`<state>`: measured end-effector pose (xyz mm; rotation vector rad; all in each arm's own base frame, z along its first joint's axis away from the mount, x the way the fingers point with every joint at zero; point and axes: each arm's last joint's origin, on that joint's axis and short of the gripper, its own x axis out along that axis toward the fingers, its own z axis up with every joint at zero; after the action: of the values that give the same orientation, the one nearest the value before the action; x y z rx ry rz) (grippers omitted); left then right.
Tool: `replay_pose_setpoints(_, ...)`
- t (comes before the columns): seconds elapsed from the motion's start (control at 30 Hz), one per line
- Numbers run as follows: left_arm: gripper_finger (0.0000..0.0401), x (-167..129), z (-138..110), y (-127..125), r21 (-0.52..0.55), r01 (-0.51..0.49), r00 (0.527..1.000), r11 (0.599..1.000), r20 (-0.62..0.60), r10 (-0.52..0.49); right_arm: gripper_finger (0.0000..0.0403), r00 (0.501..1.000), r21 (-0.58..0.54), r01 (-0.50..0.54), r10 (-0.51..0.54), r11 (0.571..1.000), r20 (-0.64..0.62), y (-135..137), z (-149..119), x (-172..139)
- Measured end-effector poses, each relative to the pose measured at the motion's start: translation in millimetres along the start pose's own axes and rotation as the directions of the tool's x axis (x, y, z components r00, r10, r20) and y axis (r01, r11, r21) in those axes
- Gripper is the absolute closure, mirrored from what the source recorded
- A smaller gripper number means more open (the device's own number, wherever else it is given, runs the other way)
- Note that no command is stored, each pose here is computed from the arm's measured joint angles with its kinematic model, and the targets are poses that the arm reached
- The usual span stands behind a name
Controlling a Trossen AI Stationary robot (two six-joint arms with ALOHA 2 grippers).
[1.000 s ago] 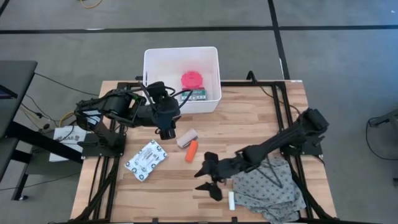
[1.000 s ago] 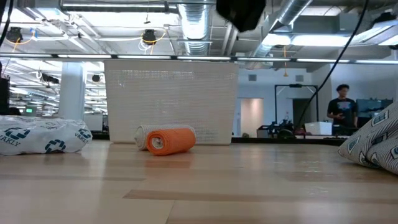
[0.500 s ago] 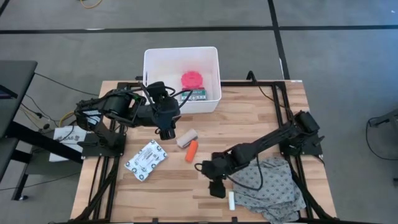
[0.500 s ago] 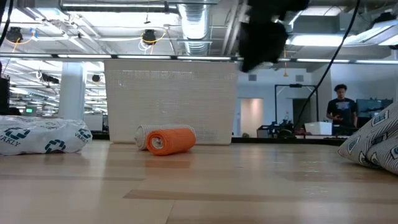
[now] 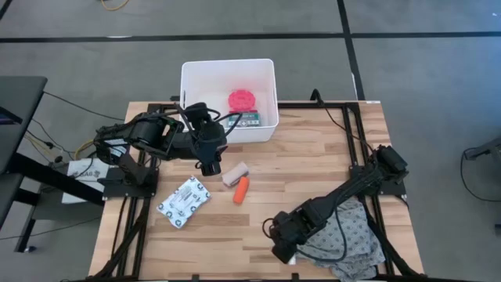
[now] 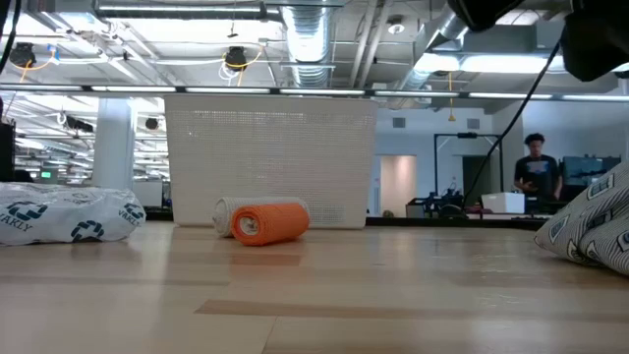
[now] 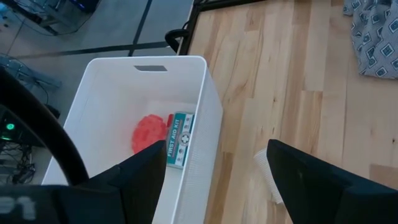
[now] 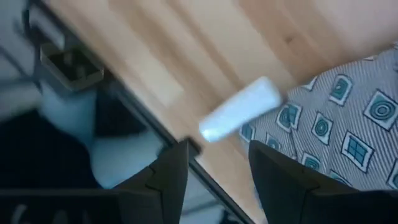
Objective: Pick & place medical supplies in basket/bin
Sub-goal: Put the white rolled gauze into the white bin
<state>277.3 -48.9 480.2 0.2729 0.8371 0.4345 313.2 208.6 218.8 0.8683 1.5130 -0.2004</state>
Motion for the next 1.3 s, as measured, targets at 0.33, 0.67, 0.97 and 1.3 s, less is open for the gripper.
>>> replay_pose_setpoints(0.33, 0.0131, 0.0, 0.0, 0.0, -0.097, 0.000, 1.000, 0.995, 0.000, 0.000, 0.0237, 0.996, 0.250, 0.041, -0.058, 0.967, 0.061, 2.0, -3.2, 24.7)
replay_pose_setpoints(0.67, 0.0131, 9.8, -4.2, -14.7, -0.019, 0.006, 0.999, 1.000, -0.045, -0.007, 0.0248, 0.991, 0.279, 0.134, -0.135, 0.951, -0.016, -1.9, -1.0, 70.2)
replay_pose_setpoints(0.97, 0.0131, 28.6, -12.2, -28.1, 0.053, -0.010, 0.993, 0.999, -0.120, 0.016, 0.0271, 0.988, 0.237, 0.131, -0.147, 0.963, 0.047, -6.7, 12.5, 68.1)
replay_pose_setpoints(1.3, 0.0131, 34.1, -15.3, -33.0, 0.066, -0.006, 0.989, 0.998, -0.146, 0.016, 0.0363, 0.990, 0.103, 0.126, -0.131, 0.987, 0.044, -12.5, 32.6, 62.8)
